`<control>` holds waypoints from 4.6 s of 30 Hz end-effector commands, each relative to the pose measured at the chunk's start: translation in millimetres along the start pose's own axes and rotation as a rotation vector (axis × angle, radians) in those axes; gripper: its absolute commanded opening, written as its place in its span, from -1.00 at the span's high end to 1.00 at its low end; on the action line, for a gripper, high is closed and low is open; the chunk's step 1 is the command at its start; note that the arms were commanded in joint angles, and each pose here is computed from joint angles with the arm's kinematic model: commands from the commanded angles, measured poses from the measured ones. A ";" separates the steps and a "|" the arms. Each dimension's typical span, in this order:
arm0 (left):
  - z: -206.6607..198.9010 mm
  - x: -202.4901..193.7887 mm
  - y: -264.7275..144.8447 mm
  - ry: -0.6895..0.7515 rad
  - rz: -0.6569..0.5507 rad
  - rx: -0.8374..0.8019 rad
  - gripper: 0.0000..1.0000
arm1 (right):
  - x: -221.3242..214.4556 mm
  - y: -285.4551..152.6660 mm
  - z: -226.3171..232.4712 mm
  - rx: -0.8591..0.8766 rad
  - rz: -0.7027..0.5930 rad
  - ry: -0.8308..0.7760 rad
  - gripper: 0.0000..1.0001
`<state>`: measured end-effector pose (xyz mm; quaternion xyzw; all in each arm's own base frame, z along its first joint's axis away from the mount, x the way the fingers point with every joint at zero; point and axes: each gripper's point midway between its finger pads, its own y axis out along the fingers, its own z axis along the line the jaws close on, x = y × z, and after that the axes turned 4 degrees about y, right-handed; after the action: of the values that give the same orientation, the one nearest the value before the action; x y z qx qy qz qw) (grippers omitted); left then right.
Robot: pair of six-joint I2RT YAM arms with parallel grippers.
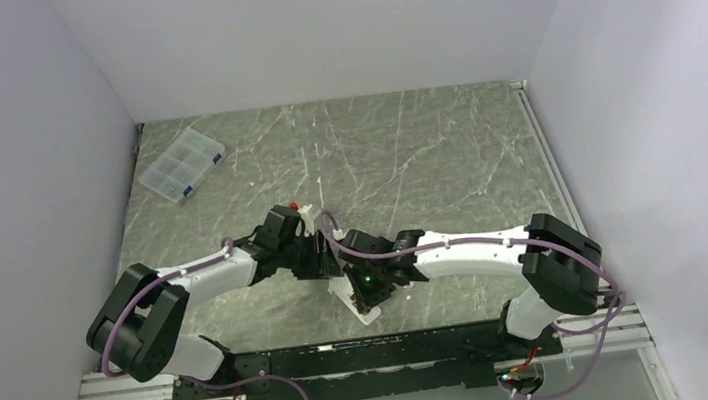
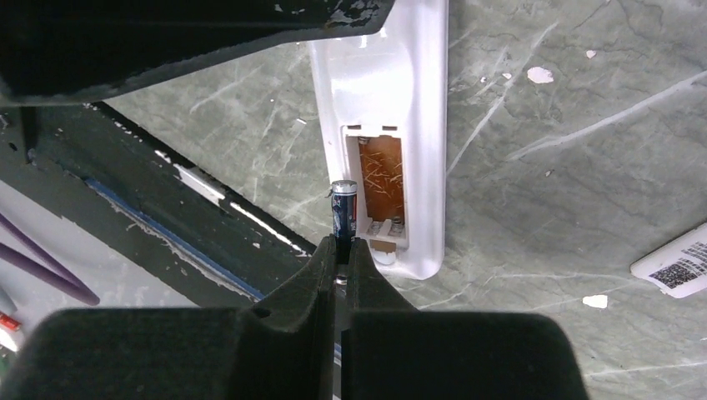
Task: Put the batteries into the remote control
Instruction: Load the battery into the remote control.
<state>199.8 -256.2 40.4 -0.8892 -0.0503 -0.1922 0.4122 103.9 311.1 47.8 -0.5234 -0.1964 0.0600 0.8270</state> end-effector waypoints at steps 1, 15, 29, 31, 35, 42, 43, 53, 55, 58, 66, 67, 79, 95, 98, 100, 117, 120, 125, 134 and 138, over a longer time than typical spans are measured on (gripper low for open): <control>-4.5 4.6 -0.7 0.048 -0.029 -0.026 -0.04 | 12.7 -2.5 3.3 -0.021 -0.021 0.025 1.00; -2.9 2.4 -0.3 0.063 -0.025 -0.027 -0.03 | 17.6 0.7 -2.2 -0.055 -0.025 0.048 1.00; -3.6 1.4 0.8 0.059 -0.021 -0.035 -0.02 | 20.3 9.5 0.3 -0.052 -0.016 0.029 1.00; -3.6 1.4 0.3 0.059 -0.022 -0.033 -0.02 | 20.1 11.0 -0.1 -0.053 -0.013 0.029 1.00; -4.0 1.7 -0.9 0.061 -0.023 -0.033 -0.02 | 20.5 12.5 0.2 -0.052 -0.015 0.032 0.97; -4.9 2.4 -2.1 0.062 -0.026 -0.034 -0.02 | 20.6 13.5 -1.0 -0.055 -0.019 0.033 0.88; -4.8 2.2 -1.7 0.061 -0.025 -0.035 -0.03 | 20.8 13.4 -1.1 -0.057 -0.019 0.033 0.87; -4.9 3.1 -2.5 0.065 -0.025 -0.031 -0.02 | 22.2 13.6 1.1 -0.050 -0.020 0.028 0.76; -4.7 2.6 -2.5 0.066 -0.024 -0.030 -0.02 | 22.8 13.3 1.7 -0.048 -0.022 0.029 0.75; -4.7 1.7 -2.1 0.063 -0.021 -0.032 -0.02 | 23.7 12.1 2.4 -0.046 -0.026 0.029 0.73; -5.9 3.0 -2.8 0.064 -0.024 -0.035 -0.01 | 24.5 10.8 3.1 -0.045 -0.029 0.027 0.68; -5.8 3.1 -2.9 0.065 -0.025 -0.034 -0.02 | 24.7 10.5 3.1 -0.044 -0.030 0.027 0.67; -5.6 2.7 -2.6 0.064 -0.023 -0.034 -0.01 | 24.8 10.0 4.5 -0.036 -0.033 0.028 0.62; -6.5 3.5 -3.2 0.068 -0.023 -0.035 -0.01 | 27.7 7.7 6.1 -0.036 -0.044 0.025 0.51; -6.7 4.0 -3.2 0.070 -0.023 -0.036 -0.01 | 28.5 6.6 7.0 -0.034 -0.047 0.026 0.51; -6.6 3.7 -3.1 0.068 -0.022 -0.035 -0.01 | 29.8 5.1 7.4 -0.034 -0.052 0.026 0.50; -1.9 3.7 4.7 0.081 -0.007 -0.026 0.11 | 23.7 -16.5 3.5 -0.039 -0.091 0.043 0.53; -1.8 4.4 5.3 0.085 -0.005 -0.025 0.12 | 16.5 -17.2 -0.3 -0.047 -0.081 0.047 0.60; -1.7 4.0 7.6 0.082 0.001 -0.029 0.13 | 4.4 -12.3 -4.9 -0.060 -0.054 0.048 0.67; -1.6 1.9 7.9 0.078 0.007 -0.032 0.14 | 1.0 -7.0 -6.1 -0.066 -0.047 0.044 0.66; -2.3 2.5 6.7 0.079 0.003 -0.032 0.14 | 0.1 -3.6 -4.8 -0.060 -0.041 0.043 0.66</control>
<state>197.3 -254.6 27.9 -0.8852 -0.0300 -0.2065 0.4158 104.9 302.5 50.9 -0.5467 -0.1918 0.0318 0.8145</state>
